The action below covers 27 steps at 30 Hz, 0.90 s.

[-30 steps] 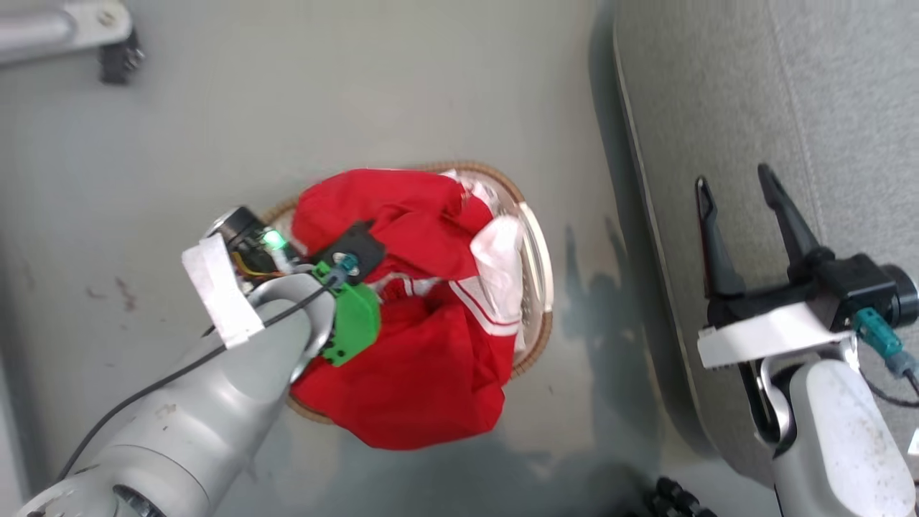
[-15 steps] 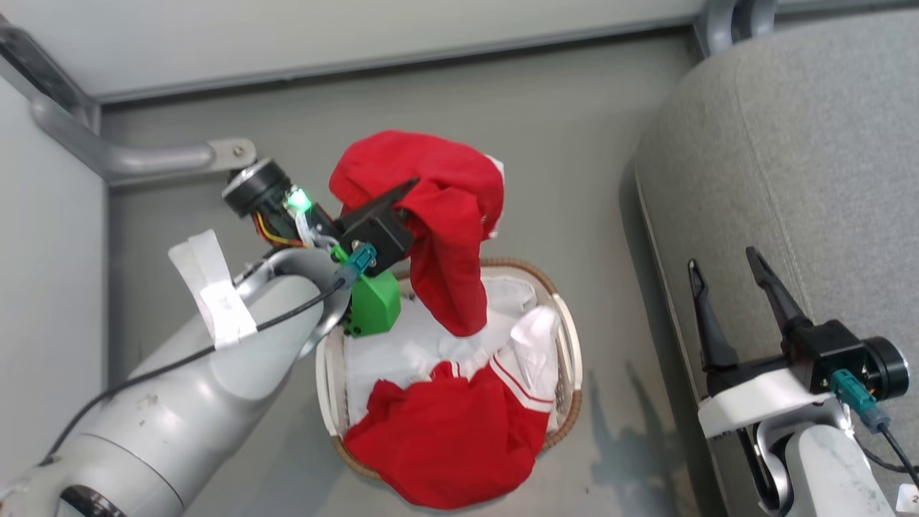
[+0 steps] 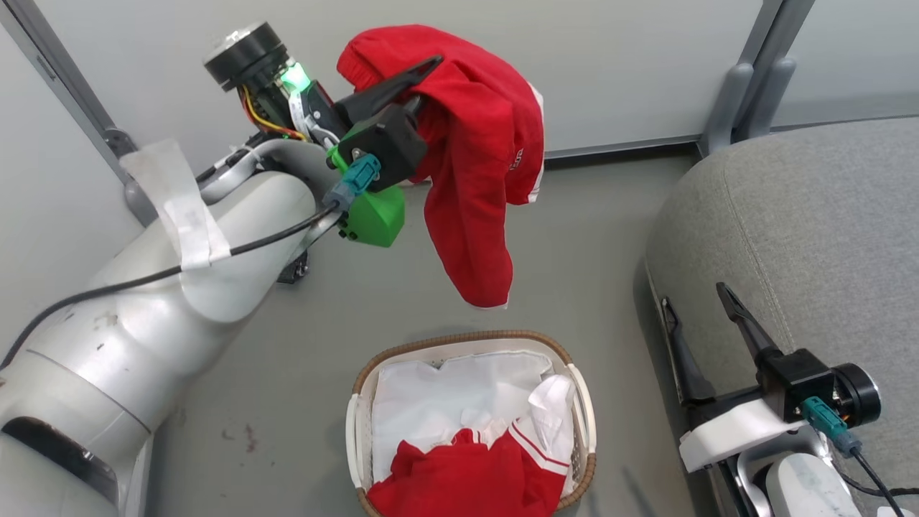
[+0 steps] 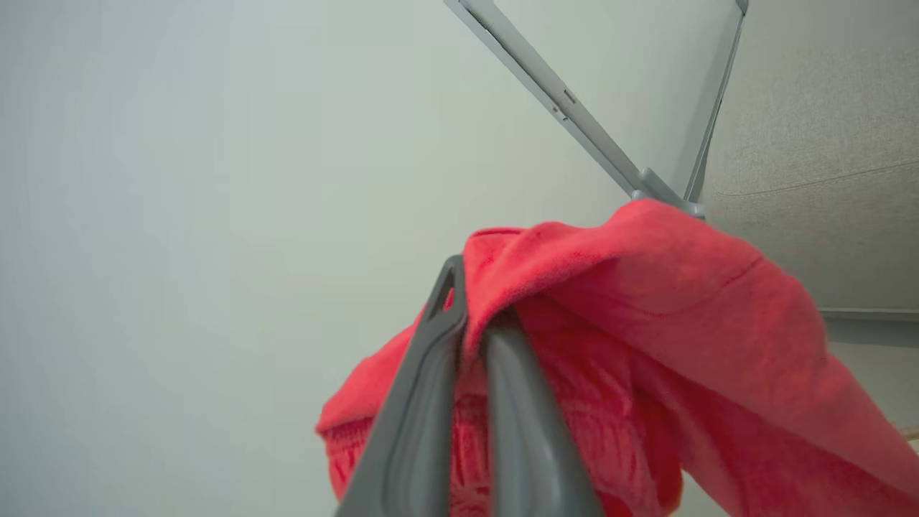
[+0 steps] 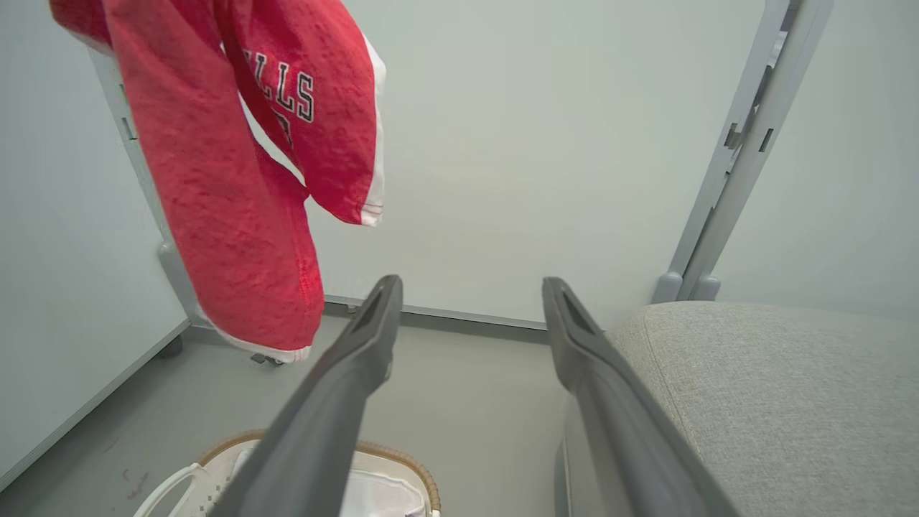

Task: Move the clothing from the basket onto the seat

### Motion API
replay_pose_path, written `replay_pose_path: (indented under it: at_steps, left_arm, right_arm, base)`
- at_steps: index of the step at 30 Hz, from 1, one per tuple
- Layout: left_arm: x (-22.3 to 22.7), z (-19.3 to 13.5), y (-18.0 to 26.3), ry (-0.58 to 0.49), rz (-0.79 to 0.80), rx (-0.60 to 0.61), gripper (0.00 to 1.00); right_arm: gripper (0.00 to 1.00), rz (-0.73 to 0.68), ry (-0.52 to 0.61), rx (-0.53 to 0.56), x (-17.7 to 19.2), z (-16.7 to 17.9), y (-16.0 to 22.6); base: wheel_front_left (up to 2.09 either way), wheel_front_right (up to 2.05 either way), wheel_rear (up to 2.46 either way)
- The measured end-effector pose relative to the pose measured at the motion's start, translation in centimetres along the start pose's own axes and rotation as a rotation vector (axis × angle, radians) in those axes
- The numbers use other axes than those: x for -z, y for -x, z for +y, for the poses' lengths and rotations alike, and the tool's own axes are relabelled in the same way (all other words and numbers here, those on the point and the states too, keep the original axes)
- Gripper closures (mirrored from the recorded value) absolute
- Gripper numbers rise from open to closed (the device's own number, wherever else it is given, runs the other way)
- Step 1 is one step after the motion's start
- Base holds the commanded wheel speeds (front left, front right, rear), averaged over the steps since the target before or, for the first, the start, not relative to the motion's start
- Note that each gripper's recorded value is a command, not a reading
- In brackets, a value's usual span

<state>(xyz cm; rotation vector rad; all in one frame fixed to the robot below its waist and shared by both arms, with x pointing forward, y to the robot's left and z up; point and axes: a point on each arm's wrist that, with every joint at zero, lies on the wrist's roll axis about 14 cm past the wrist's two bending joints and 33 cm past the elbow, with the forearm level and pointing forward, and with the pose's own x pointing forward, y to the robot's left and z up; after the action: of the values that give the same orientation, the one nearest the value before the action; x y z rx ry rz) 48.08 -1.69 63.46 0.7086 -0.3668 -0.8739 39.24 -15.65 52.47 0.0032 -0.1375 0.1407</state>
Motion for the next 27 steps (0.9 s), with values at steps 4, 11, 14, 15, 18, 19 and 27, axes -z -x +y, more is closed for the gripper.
replay_pose_path:
  at_steps: [4,11,14,15,18,19,27]
  left_arm:
    - [-2.7,2.0,0.0,-0.061,-0.036,-0.026,1.0]
    - [-5.3,2.1,-0.4,-0.099,-0.07,-0.016,1.0]
    - [-6.2,2.1,-0.5,-0.11,-0.084,-0.013,1.0]
    - [-6.6,2.0,-0.6,-0.114,-0.091,-0.008,1.0]
    - [-7.2,1.5,-0.7,-0.121,-0.101,0.006,1.0]
    - [-7.6,1.4,-0.8,-0.122,-0.108,0.01,1.0]
    - [-10.2,0.3,-0.8,-0.143,-0.158,0.038,1.0]
  right_arm:
    - [0.0,-0.034,-0.001,-0.043,-1.2,1.5,0.0]
    - [0.0,-0.121,-0.015,-0.193,-4.2,6.5,-1.0]
    - [0.0,-0.151,-0.028,-0.25,-5.2,8.3,-1.5]
    - [0.0,-0.161,-0.034,-0.266,-5.6,8.8,-1.7]
    - [0.0,-0.183,-0.036,-0.311,-6.4,10.2,-2.3]
    - [0.0,-0.19,-0.036,-0.323,-6.7,10.5,-2.6]
    - [0.0,-0.229,-0.027,-0.333,-8.2,10.8,-4.6]
  base:
    - [0.0,0.0,0.0]
    - [0.0,0.0,0.0]
    - [0.0,0.0,0.0]
    - [0.0,0.0,0.0]
    - [0.0,0.0,0.0]
    - [0.0,0.0,0.0]
    - [0.0,0.0,0.0]
